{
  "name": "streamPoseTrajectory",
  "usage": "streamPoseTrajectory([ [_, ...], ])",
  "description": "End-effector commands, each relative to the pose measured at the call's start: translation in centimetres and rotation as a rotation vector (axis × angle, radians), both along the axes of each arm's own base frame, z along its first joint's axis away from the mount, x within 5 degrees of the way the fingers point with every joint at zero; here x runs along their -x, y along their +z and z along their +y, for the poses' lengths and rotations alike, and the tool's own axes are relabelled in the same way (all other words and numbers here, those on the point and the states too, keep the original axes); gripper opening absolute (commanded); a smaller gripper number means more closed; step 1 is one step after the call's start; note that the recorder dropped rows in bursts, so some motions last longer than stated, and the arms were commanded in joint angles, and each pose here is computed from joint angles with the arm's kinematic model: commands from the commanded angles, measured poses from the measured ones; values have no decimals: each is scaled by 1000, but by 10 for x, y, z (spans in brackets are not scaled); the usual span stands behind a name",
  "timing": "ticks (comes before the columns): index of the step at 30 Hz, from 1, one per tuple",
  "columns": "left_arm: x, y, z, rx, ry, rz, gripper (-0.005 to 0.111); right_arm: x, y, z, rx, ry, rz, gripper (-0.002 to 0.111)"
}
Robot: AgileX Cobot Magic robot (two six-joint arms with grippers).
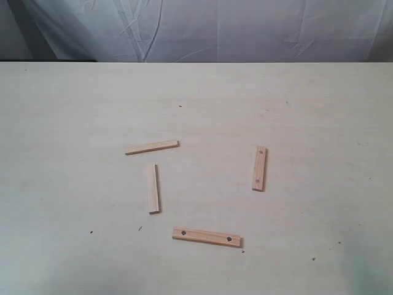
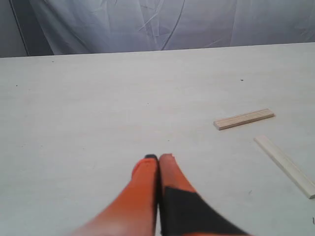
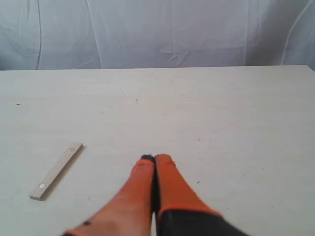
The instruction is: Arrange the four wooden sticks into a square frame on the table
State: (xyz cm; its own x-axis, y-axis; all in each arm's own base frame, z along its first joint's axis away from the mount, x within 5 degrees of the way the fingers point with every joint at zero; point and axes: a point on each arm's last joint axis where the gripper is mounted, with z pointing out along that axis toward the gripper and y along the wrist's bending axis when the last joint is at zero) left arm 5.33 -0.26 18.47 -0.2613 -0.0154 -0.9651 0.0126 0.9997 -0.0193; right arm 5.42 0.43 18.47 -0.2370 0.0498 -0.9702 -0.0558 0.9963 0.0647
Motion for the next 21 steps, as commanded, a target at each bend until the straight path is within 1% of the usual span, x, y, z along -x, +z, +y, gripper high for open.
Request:
streamPoseTrajectory([
  [1, 0, 0, 0, 5, 2, -11, 0, 0, 1, 0, -3, -6, -18, 0],
  [8, 0, 0, 0, 5, 2, -11, 0, 0, 1, 0, -3, -6, -18, 0],
  [9, 0, 0, 1, -34, 6, -19, 0, 0, 1, 0, -3, -6, -18, 0],
  [12, 0, 0, 3, -90, 11, -21, 0, 0, 2, -1, 4, -7, -30, 0],
  [14, 0, 1, 5, -150, 17, -27, 0, -1, 8, -1, -3, -9, -94, 0],
  [15, -1, 3, 6, -177, 19, -45, 0, -2, 12, -1, -6, -11, -145, 0],
  [17, -2, 9, 5, -179, 22, -111, 0, -2, 23, -1, -13, -14, -261, 0],
  [21, -3, 28, 4, -168, 32, -329, 0, -1, 38, -2, -23, -20, -428, 0],
])
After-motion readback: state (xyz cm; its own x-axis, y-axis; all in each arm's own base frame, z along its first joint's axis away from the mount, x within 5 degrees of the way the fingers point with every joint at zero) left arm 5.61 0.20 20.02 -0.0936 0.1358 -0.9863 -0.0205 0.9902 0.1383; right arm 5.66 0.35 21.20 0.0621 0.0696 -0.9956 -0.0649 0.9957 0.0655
